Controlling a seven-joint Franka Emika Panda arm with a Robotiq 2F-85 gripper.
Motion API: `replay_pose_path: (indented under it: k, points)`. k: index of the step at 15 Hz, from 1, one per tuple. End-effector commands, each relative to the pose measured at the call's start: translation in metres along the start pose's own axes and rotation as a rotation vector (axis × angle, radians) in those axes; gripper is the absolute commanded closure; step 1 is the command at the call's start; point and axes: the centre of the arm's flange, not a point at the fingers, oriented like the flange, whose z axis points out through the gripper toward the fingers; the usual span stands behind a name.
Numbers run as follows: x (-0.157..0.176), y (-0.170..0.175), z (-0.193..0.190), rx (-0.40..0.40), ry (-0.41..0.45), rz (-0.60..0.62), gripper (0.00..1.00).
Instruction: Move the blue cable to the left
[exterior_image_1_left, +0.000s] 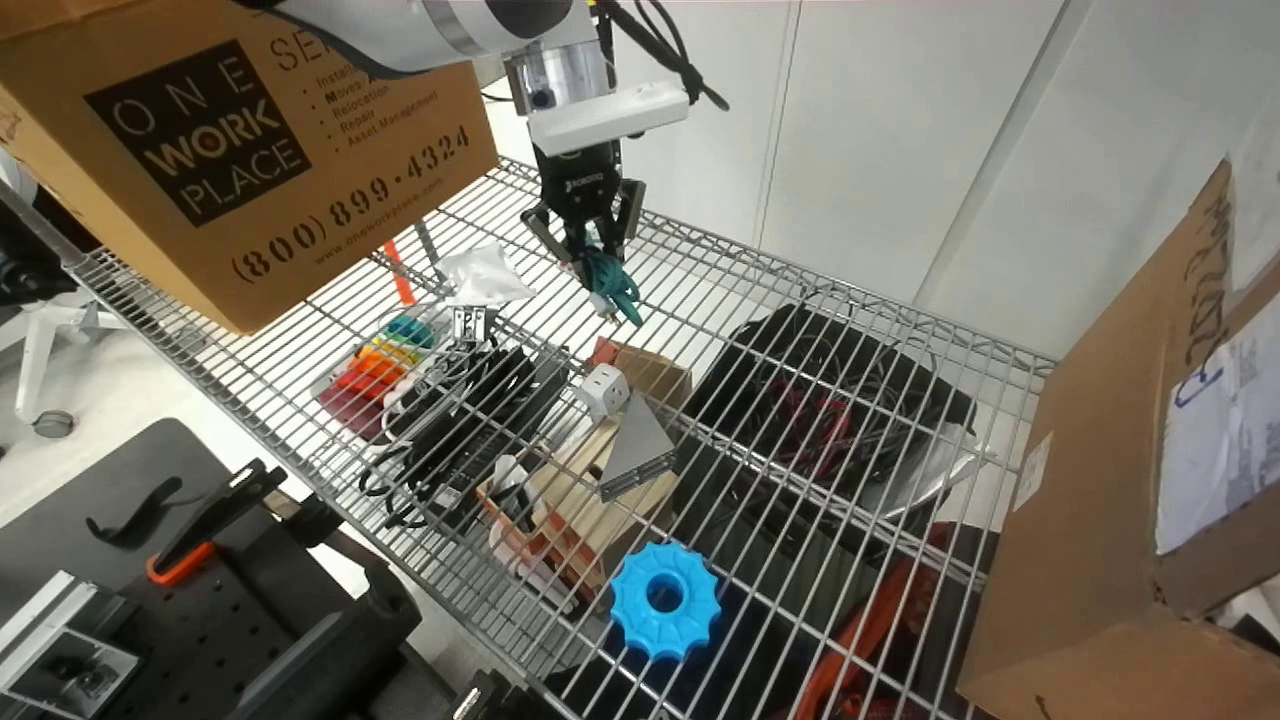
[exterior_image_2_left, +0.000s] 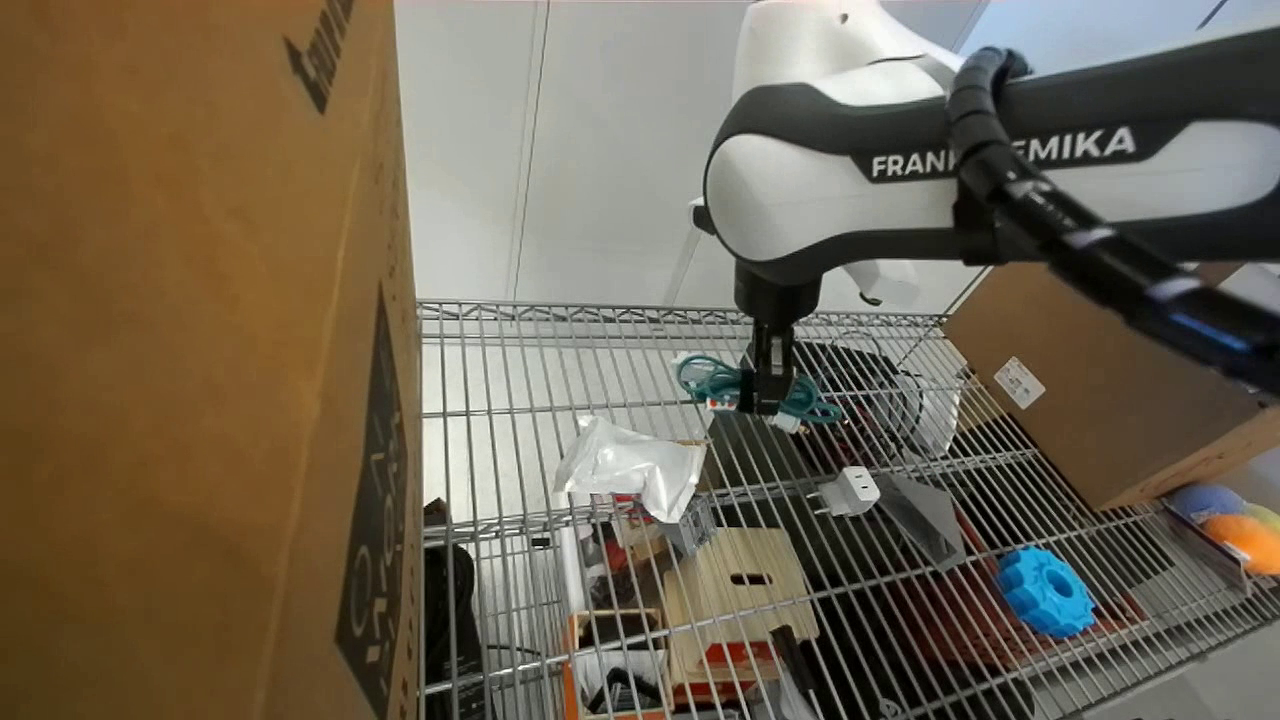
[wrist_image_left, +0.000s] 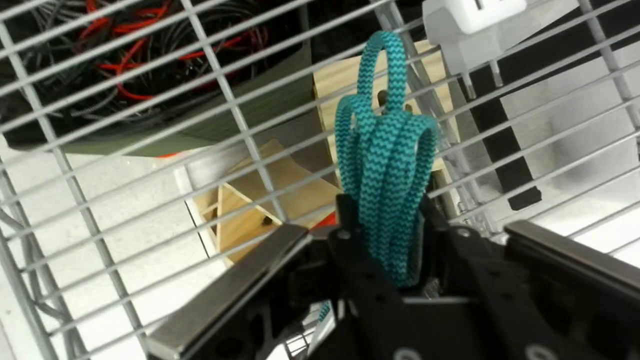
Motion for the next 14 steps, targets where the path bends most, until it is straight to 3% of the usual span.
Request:
replay_pose_path:
  k: [1,9,10,11,14]
  points:
    - [0.009,-0.041,-0.001,-0.048,-0.013,-0.184,0.92]
    - [0.035,-0.080,0.002,-0.191,-0.041,-0.490,0.92]
    - [0.036,-0.081,0.004,-0.206,-0.054,-0.526,0.44]
    - [0.033,-0.079,0.004,-0.226,-0.070,-0.560,0.43]
    - [0.028,-0.077,0.005,-0.258,-0.089,-0.581,0.22]
